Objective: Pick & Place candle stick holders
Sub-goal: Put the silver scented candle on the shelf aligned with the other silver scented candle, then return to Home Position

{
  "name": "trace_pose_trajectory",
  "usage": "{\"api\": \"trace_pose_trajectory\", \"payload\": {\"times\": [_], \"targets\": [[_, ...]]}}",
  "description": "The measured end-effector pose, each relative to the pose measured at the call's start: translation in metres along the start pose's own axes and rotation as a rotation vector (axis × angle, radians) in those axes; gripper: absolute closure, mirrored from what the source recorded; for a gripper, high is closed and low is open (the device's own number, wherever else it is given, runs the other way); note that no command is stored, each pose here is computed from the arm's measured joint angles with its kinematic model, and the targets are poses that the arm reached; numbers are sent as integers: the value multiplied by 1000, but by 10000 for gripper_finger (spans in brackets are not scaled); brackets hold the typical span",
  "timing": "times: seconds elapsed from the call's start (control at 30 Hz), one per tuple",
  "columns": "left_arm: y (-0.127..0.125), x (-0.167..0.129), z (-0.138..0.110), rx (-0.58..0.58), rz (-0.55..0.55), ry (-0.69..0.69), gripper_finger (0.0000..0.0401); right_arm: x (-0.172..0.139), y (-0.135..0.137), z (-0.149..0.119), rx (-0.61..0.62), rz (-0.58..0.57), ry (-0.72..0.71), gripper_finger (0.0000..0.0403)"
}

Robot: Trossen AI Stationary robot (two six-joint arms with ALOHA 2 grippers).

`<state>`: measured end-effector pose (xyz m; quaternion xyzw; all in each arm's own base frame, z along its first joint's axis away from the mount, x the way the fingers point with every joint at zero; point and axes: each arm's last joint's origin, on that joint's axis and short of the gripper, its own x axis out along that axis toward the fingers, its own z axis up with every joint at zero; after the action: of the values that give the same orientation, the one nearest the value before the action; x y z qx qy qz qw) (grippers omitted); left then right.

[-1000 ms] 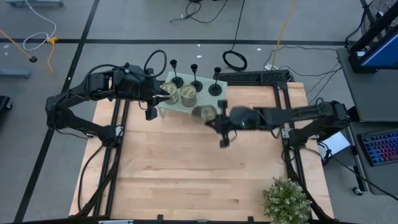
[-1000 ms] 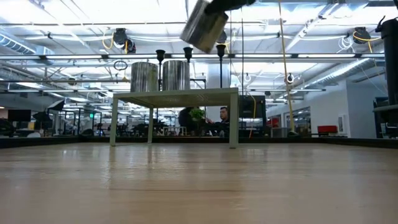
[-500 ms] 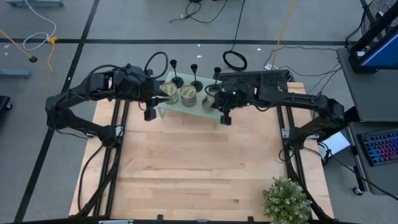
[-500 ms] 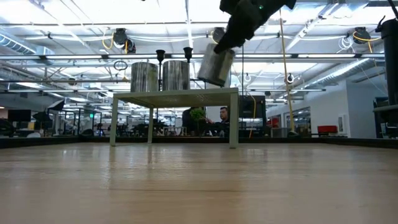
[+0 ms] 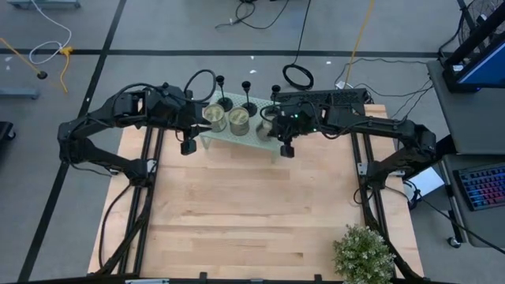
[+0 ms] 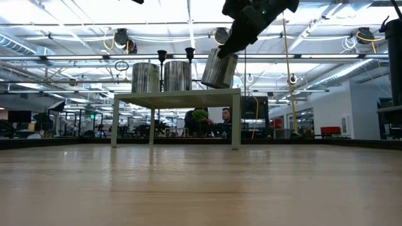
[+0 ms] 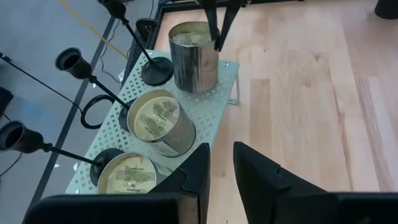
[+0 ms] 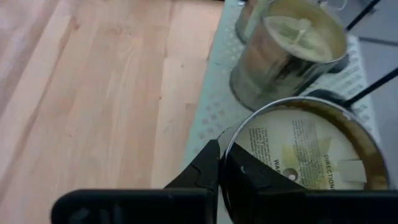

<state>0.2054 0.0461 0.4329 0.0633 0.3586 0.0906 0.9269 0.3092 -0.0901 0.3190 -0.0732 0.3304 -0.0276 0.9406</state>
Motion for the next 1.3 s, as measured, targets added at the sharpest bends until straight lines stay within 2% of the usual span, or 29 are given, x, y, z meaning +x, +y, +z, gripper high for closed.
{"api": "trace_pose_trajectory", "payload": {"times": [0.33,0.53,1.03,1.3], "targets": [[0,0,0,-3,0,0,325,12,0,-13,-31,-21,-36,332],[0,0,0,-3,0,-1,325,15,0,-15,-74,-29,-54,310],[0,0,0,-23,3,0,325,8,-3,2,-114,-85,-217,305],[-3,-7,-13,-37,15,78,325,-23,21,8,-112,-24,-226,313]]}}
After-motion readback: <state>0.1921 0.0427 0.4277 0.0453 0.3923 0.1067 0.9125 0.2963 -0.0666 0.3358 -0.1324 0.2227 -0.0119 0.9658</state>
